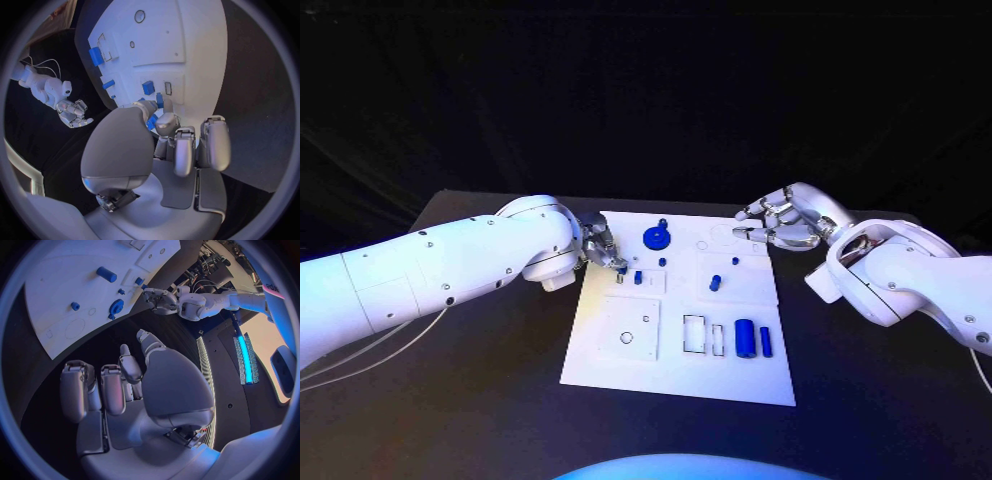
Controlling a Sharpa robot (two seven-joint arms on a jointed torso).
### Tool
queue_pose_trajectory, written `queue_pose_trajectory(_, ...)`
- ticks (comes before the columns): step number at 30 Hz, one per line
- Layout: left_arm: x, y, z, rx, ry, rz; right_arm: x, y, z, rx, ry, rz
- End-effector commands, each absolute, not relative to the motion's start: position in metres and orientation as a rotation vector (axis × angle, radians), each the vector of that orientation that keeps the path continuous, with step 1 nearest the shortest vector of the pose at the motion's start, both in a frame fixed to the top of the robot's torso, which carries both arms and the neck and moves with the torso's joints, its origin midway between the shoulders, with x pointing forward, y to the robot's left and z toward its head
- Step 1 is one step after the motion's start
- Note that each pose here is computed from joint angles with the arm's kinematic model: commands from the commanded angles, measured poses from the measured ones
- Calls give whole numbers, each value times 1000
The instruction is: Assemble the parts on the task board
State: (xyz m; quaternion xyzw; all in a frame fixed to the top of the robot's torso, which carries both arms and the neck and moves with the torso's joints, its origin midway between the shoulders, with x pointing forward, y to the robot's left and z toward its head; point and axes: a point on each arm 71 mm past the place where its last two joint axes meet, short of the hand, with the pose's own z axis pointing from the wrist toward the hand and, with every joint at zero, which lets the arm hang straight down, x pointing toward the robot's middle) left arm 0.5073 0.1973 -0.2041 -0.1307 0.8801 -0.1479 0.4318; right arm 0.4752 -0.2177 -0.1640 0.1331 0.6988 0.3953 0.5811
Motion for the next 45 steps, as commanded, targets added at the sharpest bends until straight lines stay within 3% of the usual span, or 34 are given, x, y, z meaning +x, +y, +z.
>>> queue_pose_trajectory(1,507,197,-204,-325,2155,-337,475,-217,-164,301,1630,932)
queue_pose_trajectory(45,499,192,-209,-173,2216,-271,475,-219,-165,325,1637,937)
